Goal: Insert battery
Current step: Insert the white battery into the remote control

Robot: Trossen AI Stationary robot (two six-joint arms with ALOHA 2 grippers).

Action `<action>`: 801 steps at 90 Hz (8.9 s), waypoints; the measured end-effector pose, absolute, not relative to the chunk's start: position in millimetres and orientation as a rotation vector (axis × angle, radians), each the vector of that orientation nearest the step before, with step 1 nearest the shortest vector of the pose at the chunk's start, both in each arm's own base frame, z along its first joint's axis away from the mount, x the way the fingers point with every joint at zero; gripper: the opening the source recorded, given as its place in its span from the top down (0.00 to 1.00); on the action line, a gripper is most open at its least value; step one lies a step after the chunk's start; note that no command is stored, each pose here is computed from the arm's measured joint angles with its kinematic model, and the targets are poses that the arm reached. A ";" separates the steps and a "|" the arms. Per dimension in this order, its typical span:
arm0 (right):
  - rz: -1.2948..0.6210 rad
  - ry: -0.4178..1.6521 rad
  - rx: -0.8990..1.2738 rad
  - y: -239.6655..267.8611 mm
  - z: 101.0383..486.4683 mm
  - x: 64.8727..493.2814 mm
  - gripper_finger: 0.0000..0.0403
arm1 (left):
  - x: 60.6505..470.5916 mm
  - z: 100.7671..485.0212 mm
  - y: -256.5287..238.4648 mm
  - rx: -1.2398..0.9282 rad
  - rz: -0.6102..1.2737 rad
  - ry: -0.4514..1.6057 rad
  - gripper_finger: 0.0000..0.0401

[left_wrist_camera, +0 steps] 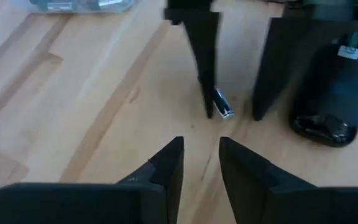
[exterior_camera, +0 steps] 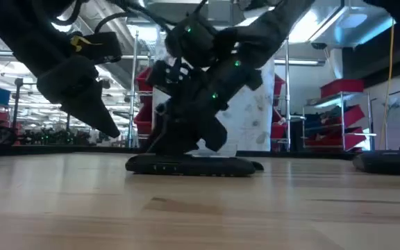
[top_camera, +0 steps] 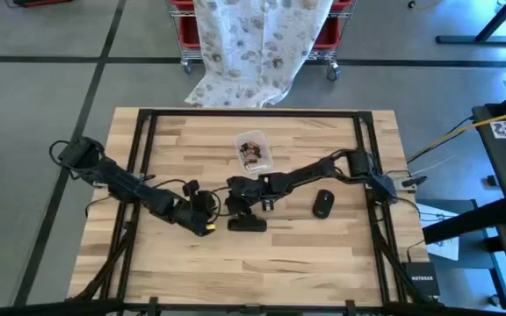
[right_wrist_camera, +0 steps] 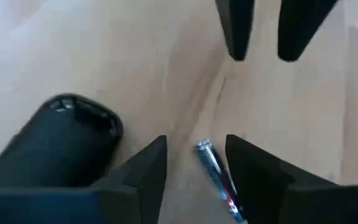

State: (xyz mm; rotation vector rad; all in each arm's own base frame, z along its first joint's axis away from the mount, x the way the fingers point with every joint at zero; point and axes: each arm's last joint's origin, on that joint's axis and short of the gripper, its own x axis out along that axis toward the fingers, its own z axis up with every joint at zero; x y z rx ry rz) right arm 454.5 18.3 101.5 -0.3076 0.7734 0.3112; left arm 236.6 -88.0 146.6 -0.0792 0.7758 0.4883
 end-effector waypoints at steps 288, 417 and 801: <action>0.060 0.695 0.290 102.0 109.3 344.2 0.72 | 223.5 146.4 -115.3 -0.115 0.486 0.678 0.79; 0.086 0.814 0.206 98.4 110.4 362.4 1.00 | 292.1 106.8 -101.8 -0.231 0.183 0.626 0.79; 0.194 0.715 0.158 118.1 152.2 261.0 1.00 | 284.3 104.8 -115.7 -0.169 0.203 0.612 0.79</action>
